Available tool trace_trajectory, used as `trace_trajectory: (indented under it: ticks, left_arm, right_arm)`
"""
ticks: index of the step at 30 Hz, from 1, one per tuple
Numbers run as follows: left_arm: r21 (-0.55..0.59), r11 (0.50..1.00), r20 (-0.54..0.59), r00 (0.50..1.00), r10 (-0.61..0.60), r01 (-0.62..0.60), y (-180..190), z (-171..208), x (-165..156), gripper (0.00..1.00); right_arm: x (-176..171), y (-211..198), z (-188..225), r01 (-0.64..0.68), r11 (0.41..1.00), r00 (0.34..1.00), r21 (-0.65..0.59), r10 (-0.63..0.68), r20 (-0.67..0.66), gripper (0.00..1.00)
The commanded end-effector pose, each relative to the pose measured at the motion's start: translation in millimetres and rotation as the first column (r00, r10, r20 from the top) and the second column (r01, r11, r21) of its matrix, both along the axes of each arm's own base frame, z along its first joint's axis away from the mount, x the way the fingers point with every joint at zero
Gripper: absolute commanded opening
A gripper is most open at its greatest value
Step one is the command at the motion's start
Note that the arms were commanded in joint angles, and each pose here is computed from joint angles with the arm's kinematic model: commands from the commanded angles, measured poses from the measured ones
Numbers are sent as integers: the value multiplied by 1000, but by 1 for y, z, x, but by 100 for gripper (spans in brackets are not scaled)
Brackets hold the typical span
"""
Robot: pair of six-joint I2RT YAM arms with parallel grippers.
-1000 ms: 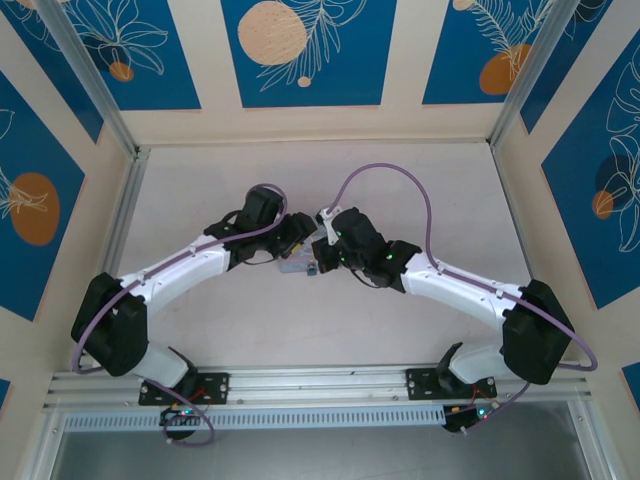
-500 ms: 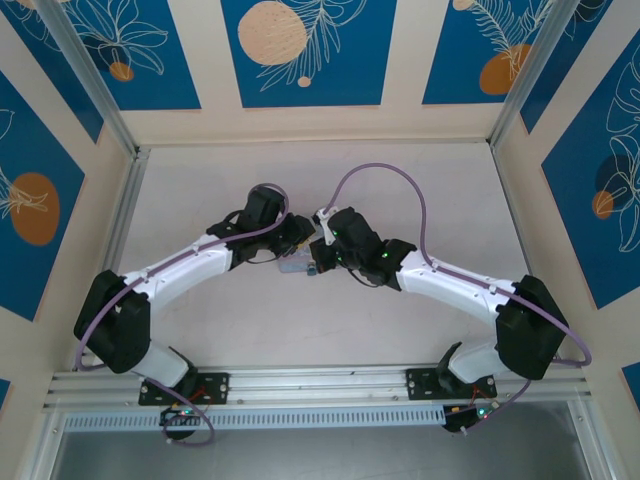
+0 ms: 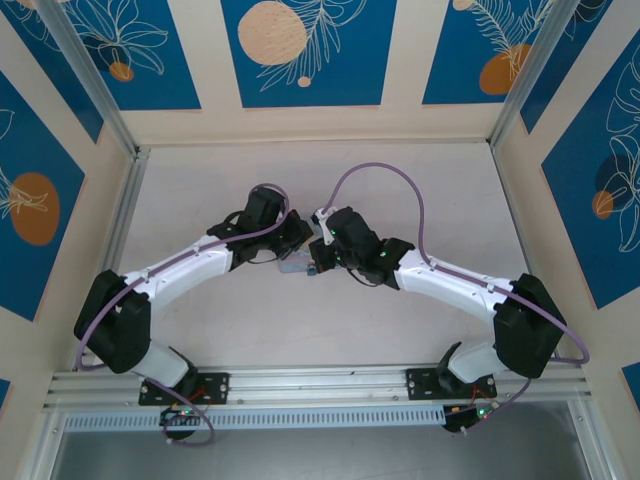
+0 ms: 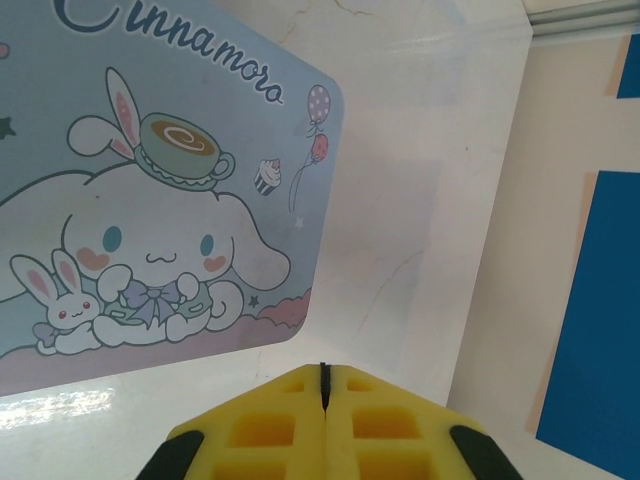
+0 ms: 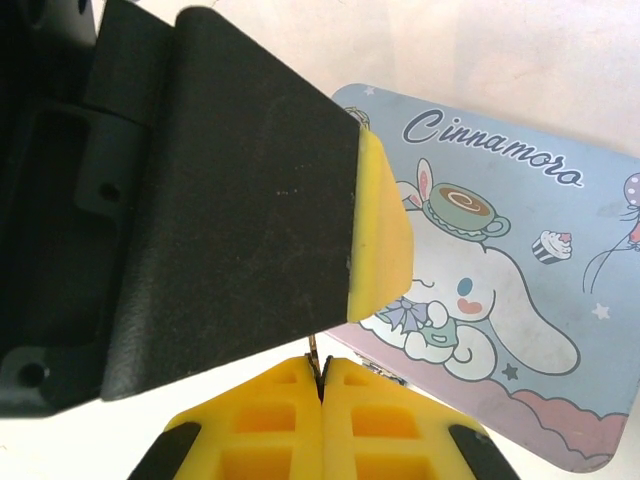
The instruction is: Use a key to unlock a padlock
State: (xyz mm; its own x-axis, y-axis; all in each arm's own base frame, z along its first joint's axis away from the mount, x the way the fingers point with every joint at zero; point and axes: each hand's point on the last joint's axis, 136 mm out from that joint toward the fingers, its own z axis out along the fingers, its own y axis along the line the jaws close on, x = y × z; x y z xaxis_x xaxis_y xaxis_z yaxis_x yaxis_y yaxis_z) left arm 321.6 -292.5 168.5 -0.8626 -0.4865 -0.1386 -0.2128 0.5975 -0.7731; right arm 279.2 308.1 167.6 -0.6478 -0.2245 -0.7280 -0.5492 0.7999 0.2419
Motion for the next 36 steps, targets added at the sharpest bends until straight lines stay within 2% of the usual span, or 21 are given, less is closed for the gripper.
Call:
trace_trajectory:
  ticks: [1, 2, 3, 5, 6, 10, 13, 17, 22, 26, 29, 32, 36]
  left_arm:
    - [16, 1000, -24, 1000, -19, 20, -3, -13, -5, 0]
    - [18, 1000, -20, 1000, -20, 20, -2, -14, -5, 0]
    - [21, 1000, -12, 1000, -20, 20, -2, -13, -4, 0]
    - [42, 999, 13, 1000, -19, 18, 2, -13, -1, 0]
    - [52, 999, 33, 999, -19, 18, 3, -11, 1, 0]
    - [92, 996, 111, 993, -26, 16, 12, -4, 10, 0]
    - [115, 993, 197, 979, -45, 22, 16, 6, 17, 0]
    - [173, 984, 294, 951, -93, 43, 21, 17, 23, 0]
    - [184, 981, 448, 884, -137, 58, 21, 40, 25, 0]
    - [137, 988, 575, 807, -133, 65, 19, 65, 24, 0]
    - [111, 992, 630, 768, -117, 61, 20, 78, 24, 0]
    - [76, 995, 663, 742, -94, 58, 19, 87, 24, 0]
    - [13, 999, 680, 732, -39, 41, 19, 90, 26, 0]
  right_arm:
    - [7, 8, 19, -1, 1000, 999, 25, 0, 39, 0]
    - [7, 6, 20, 5, 1000, 999, 27, -6, 38, 3]
    - [6, 5, 20, 8, 999, 999, 31, -9, 31, 11]
    - [2, -2, 27, 18, 998, 1000, 64, -19, 21, 38]
    - [0, -6, 31, 23, 996, 1000, 87, -24, 11, 48]
    - [-9, -31, 38, 72, 979, 996, 189, -61, -62, 66]
    - [-14, -49, 38, 128, 950, 984, 283, -86, -156, 73]
    - [-11, -61, 36, 197, 902, 950, 385, -79, -301, 74]
    - [-1, -60, 52, 221, 829, 929, 513, -19, -369, 74]
    - [7, -52, 69, 226, 727, 913, 648, 75, -402, 69]
    - [13, -44, 77, 226, 664, 903, 713, 131, -408, 61]
    - [19, -35, 84, 223, 618, 893, 754, 180, -412, 54]
    - [26, -27, 86, 221, 578, 883, 785, 223, -413, 53]
